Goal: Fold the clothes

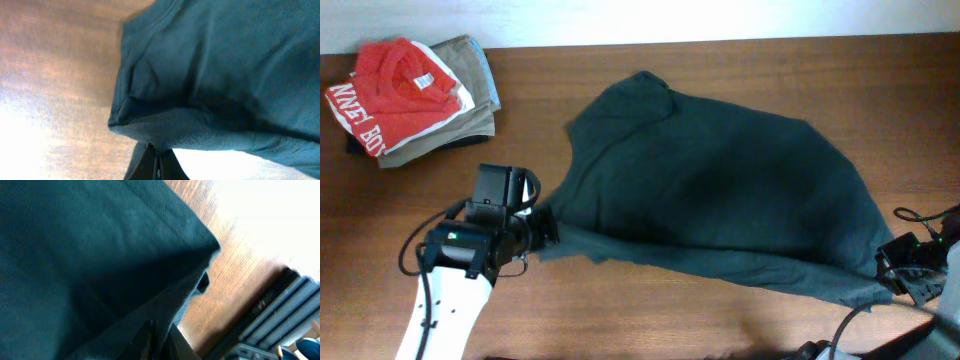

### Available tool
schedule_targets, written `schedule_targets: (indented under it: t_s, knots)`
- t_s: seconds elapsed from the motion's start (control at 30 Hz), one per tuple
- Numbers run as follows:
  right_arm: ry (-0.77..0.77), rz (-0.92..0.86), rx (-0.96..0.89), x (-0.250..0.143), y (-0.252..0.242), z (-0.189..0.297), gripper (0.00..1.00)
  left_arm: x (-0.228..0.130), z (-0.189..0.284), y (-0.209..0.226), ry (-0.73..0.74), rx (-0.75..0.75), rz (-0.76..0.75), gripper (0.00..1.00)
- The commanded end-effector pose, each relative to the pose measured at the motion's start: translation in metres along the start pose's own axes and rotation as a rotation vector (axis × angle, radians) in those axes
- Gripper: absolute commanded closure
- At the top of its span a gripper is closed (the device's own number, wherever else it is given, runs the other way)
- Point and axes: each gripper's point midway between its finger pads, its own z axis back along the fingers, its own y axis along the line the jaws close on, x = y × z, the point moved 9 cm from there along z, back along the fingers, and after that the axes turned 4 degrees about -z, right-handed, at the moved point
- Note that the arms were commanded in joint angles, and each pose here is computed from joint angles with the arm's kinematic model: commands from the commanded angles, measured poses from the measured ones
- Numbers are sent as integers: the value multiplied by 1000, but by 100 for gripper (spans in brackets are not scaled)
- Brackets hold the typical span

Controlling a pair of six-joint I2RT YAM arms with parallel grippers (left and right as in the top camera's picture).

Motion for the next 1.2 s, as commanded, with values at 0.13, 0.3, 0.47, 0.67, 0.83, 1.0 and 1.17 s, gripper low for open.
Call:
schedule_targets:
  t_s: [0.13,0.3,0.47,0.67,0.83,1.0,1.17]
  knots:
    - [-166,5,112,-17,-2,41,88,40,33,-14,-228,-30,-53,99]
    - [-220,-35,143,-13,0,47,96,55,33,-17,-316,-21,-51,99]
    - [-249,-64,200,-7,6,50,87,65,13,-19,-287,-8,-50,99]
    - [-242,-48,195,-8,6,49,80,67,-18,-18,-188,20,-48,99]
    - [-232,-10,179,-8,5,46,61,68,-21,-18,-179,24,-48,99]
    - [-118,-13,88,-12,-1,20,61,68,-22,-18,-177,25,-48,99]
    - [39,-22,14,-22,-7,-22,62,67,-22,-18,-176,25,-48,99]
